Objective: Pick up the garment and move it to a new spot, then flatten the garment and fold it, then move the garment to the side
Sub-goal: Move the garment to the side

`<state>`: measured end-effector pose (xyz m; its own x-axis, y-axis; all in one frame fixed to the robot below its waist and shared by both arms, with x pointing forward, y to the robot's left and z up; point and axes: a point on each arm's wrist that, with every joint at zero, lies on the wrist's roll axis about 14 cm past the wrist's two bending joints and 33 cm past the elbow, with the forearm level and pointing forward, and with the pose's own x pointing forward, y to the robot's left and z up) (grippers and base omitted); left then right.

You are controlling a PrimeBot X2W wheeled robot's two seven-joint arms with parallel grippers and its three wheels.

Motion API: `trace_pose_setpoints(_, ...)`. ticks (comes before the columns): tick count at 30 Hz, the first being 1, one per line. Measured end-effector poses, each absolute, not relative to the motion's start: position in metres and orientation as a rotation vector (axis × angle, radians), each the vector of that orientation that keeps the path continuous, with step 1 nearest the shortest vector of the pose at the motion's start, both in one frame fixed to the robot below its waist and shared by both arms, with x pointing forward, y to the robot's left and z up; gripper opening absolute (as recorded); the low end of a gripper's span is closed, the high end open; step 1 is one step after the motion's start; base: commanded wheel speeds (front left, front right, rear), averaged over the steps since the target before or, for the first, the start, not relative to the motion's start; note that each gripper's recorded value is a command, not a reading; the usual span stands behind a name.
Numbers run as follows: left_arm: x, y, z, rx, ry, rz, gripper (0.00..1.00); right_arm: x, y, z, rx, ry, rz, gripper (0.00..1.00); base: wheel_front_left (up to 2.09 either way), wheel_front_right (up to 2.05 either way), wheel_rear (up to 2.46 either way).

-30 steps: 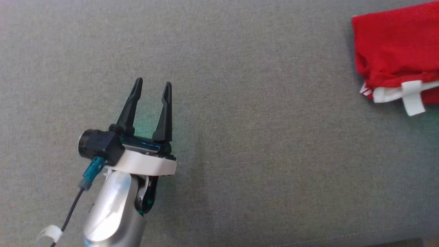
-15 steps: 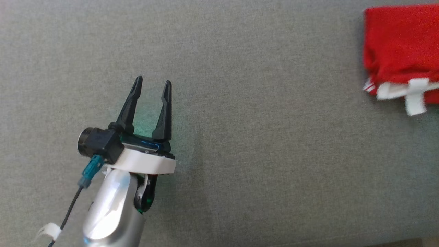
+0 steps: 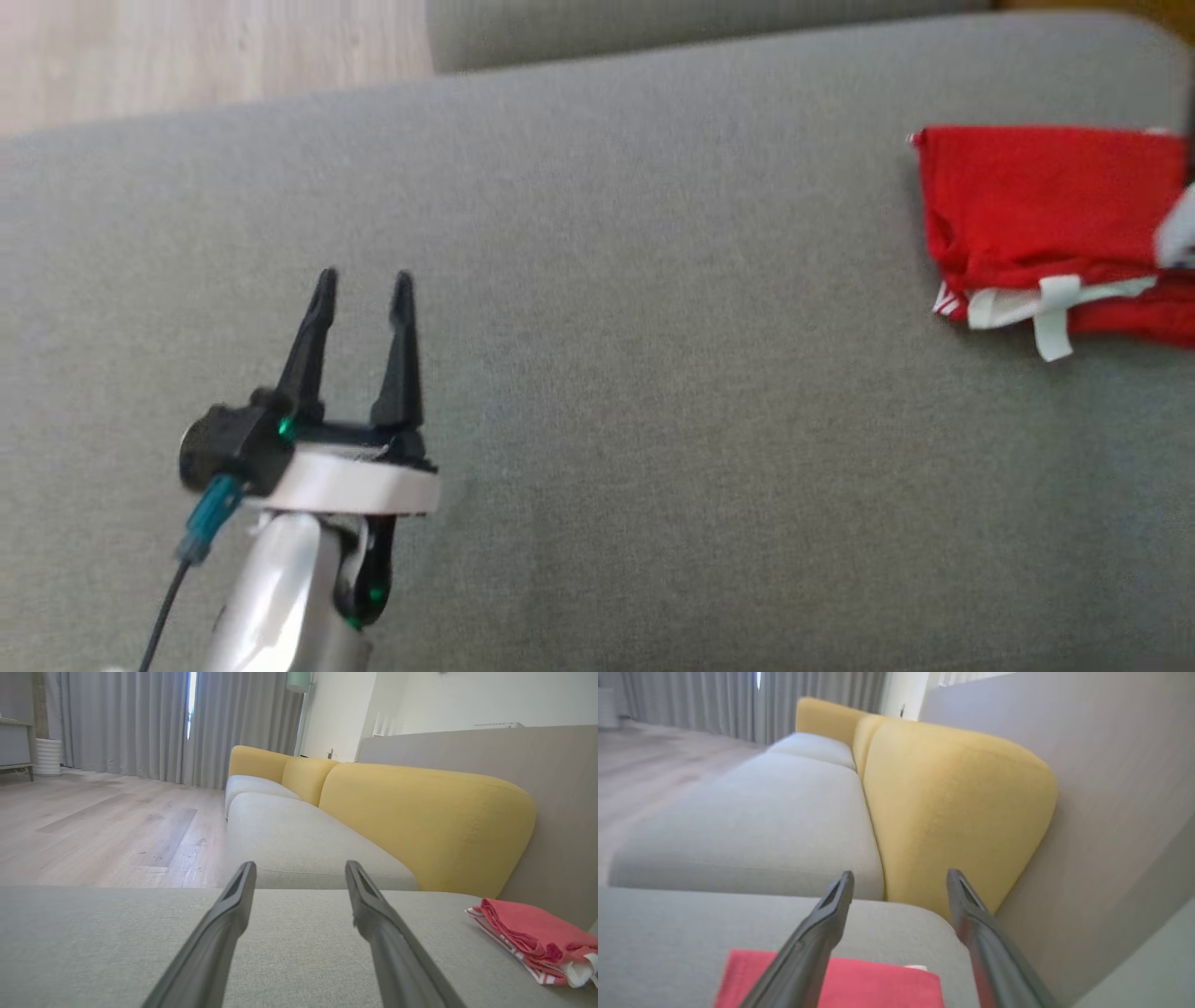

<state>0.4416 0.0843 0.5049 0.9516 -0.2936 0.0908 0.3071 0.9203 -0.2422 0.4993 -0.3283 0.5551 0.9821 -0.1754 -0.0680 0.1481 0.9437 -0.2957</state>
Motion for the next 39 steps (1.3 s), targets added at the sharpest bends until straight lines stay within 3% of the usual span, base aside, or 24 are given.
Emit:
trace_pose_setpoints(14, 0.400, 0.123, 0.530, -0.259, -0.123, -0.199, 1.00, 0.454, -0.202, 0.590, 0.072, -0.135, 0.038, 1.00, 0.00, 0.00, 0.00)
trace_pose_setpoints(23, 0.388, 0.128, 0.520, -0.259, -0.098, -0.184, 1.00, 0.417, -0.183, 0.553, 0.262, -0.108, 0.064, 1.00, 0.00, 0.00, 0.00)
trace_pose_setpoints(31, 0.372, 0.137, 0.495, -0.257, -0.026, -0.150, 1.00, 0.382, -0.165, 0.491, 0.279, -0.009, 0.077, 1.00, 0.00, 0.00, 0.00)
trace_pose_setpoints(39, 0.368, 0.139, 0.496, -0.259, -0.031, -0.145, 1.00, 0.372, -0.163, 0.481, 0.276, 0.014, 0.078, 1.00, 0.00, 0.00, 0.00)
